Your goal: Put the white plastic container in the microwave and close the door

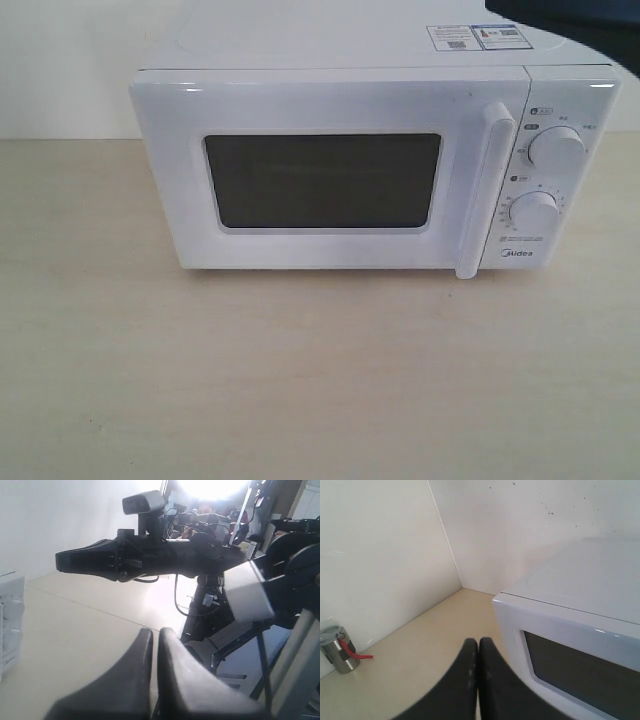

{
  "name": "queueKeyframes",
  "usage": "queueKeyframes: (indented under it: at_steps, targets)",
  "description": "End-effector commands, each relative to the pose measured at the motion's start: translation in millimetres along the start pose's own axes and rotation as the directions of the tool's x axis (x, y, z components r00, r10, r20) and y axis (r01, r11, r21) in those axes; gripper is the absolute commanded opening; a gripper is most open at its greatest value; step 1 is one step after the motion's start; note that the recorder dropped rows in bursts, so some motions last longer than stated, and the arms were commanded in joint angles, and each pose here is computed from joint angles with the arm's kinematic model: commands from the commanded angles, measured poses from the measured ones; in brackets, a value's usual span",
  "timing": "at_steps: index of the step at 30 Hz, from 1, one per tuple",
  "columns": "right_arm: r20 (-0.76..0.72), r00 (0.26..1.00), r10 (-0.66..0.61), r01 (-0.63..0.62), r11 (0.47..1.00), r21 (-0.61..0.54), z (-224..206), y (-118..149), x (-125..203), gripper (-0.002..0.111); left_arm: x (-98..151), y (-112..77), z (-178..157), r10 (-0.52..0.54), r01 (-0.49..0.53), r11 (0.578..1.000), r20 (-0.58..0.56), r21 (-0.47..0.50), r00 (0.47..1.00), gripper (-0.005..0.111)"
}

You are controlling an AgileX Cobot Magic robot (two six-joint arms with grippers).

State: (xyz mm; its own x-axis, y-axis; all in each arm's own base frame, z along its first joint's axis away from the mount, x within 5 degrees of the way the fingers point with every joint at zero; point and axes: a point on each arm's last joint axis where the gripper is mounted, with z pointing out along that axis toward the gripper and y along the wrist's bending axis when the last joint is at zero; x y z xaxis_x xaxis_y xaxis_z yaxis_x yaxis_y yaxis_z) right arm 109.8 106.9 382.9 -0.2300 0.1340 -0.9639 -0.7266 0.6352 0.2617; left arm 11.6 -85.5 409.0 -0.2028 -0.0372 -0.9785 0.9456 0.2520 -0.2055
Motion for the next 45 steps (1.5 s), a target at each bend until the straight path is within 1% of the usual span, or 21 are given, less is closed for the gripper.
queueKeyframes:
  at_steps: [1, 10, 11, 14, 18, 23, 29, 31, 34, 38, 39, 40, 43, 45]
  targets:
    - [0.006, 1.000, -0.014, 0.014, 1.000, 0.005, -1, 0, -2, 0.000, 2, -13.5, -7, -0.024, 0.023, 1.000, 0.033, 0.014, 0.999, 0.004]
    - [0.006, 1.000, -0.014, 0.014, 1.000, 0.005, -1, 0, -2, 0.000, 3, -15.6, -7, -0.019, 0.018, 1.000, 0.027, 0.024, 0.999, 0.004]
    - [0.006, 1.000, -0.014, 0.014, 1.000, 0.005, -1, 0, -2, 0.000, 2, -16.4, -8, 0.005, -0.005, 1.000, 0.018, 0.018, 1.000, 0.004]
    - [0.006, 1.000, -0.014, 0.014, 1.000, 0.005, -1, 0, -2, 0.000, -4, -20.0, -11, 0.079, -0.079, 0.996, -0.015, -0.028, 0.997, 0.004]
    - [0.003, 1.000, -0.014, 0.014, 1.000, 0.002, -1, 0, -2, 0.000, -14, -28.3, -16, 0.146, -0.147, 0.988, -0.014, -0.049, 0.989, 0.004]
    - [0.004, 1.000, -0.014, 0.014, 1.000, 0.003, -1, 0, -2, 0.000, -29, -39.9, -24, 0.180, -0.183, 0.977, -0.031, -0.111, 0.983, 0.004]
    - [0.004, 1.000, -0.014, 0.014, 1.000, 0.003, -1, 0, -2, 0.000, -41, -49.3, -34, 0.242, -0.251, 0.946, -0.069, -0.207, 0.968, 0.004]
    - [0.004, 1.000, -0.014, 0.014, 1.000, 0.003, -1, 0, -2, 0.000, -43, -50.6, -37, 0.244, -0.258, 0.934, -0.085, -0.248, 0.966, 0.004]
    - [0.005, 1.000, -0.014, 0.014, 1.000, 0.005, -1, 0, -2, 0.000, -41, -52.2, -46, 0.242, -0.271, 0.898, -0.126, -0.347, 0.962, 0.004]
    - [0.005, 1.000, -0.014, 0.014, 1.000, 0.005, -1, 0, -2, 0.000, -30, -58.6, -64, 0.245, -0.295, 0.820, -0.165, -0.490, 0.955, 0.004]
    - [0.005, 1.000, -0.014, 0.014, 1.000, 0.005, -1, 0, -2, 0.000, -27, -60.6, -70, 0.251, -0.305, 0.791, -0.174, -0.531, 0.952, 0.004]
    - [0.005, 1.000, -0.014, 0.014, 1.000, 0.005, -1, 0, -2, 0.000, -24, -64.1, -74, 0.263, -0.317, 0.769, -0.177, -0.554, 0.948, 0.004]
    - [0.005, 1.000, -0.014, 0.014, 1.000, 0.005, -1, 0, -2, 0.000, -17, -71.7, -88, 0.311, -0.371, 0.680, -0.210, -0.632, 0.927, 0.004]
    - [0.005, 1.000, -0.014, 0.014, 1.000, 0.005, -1, 0, -2, 0.000, -12, -75.6, -96, 0.334, -0.405, 0.599, -0.244, -0.691, 0.910, 0.004]
